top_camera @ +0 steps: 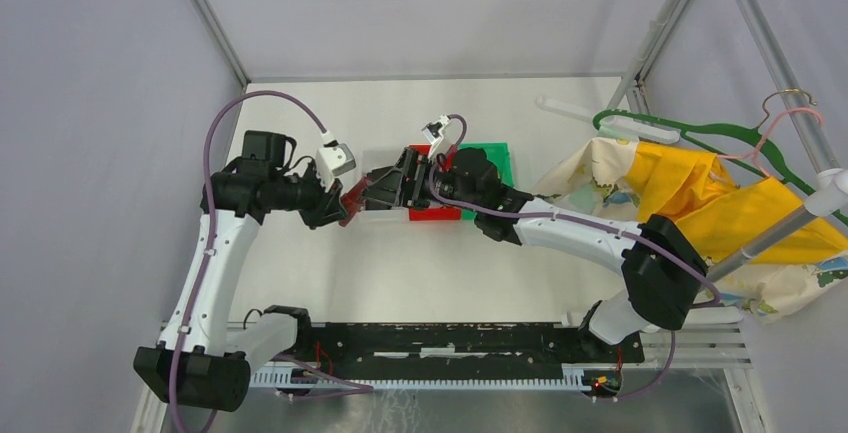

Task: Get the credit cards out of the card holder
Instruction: Pick up the credit card at the corner of the board, then open the card holder.

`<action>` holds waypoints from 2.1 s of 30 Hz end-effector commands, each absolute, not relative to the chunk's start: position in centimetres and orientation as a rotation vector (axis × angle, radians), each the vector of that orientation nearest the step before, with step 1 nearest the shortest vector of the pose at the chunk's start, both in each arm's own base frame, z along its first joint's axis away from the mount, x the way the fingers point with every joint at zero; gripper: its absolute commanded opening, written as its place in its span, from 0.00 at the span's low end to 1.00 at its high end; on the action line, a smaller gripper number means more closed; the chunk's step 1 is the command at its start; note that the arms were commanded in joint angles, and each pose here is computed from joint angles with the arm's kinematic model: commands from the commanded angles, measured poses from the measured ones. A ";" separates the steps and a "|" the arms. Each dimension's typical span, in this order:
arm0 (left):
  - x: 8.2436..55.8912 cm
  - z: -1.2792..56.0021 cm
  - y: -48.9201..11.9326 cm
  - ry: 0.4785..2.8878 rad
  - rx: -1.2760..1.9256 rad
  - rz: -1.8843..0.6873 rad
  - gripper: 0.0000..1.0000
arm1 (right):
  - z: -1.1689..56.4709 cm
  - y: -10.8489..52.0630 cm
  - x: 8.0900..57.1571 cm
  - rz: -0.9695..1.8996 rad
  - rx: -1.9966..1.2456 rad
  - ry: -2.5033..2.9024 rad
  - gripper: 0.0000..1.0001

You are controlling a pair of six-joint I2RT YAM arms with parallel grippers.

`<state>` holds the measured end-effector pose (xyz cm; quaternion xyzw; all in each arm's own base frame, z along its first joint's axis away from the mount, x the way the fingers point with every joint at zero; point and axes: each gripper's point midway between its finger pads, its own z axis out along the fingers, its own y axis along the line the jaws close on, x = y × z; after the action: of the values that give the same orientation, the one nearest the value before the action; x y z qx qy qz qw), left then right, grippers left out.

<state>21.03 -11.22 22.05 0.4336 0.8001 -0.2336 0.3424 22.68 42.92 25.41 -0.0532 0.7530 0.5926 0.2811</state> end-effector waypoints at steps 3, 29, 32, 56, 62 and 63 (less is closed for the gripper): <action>20.7 24.7 -12.3 1.928 1.193 -0.592 0.19 | 30.3 45.0 22.3 1.766 -0.070 1.910 0.98; 21.7 28.1 -9.4 1.263 1.593 0.119 0.18 | 31.7 47.9 22.6 1.813 0.074 1.987 0.87; 22.0 28.4 -9.4 1.214 1.606 0.167 0.18 | 31.6 48.3 22.3 1.821 0.066 2.001 0.76; 19.9 30.6 -11.2 0.584 1.527 0.539 0.98 | 34.8 44.4 22.3 2.165 0.334 1.863 0.21; 18.9 32.4 -12.4 0.280 1.461 0.714 0.91 | 35.2 44.5 21.2 2.206 0.317 1.859 0.27; 18.8 32.5 -12.5 0.251 1.459 0.728 0.87 | 35.3 44.5 21.0 2.218 0.317 1.856 0.27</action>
<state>20.23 -11.21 27.39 0.6718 0.2631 0.2342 0.6517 22.92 45.42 29.56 0.1336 0.6963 0.6948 0.1206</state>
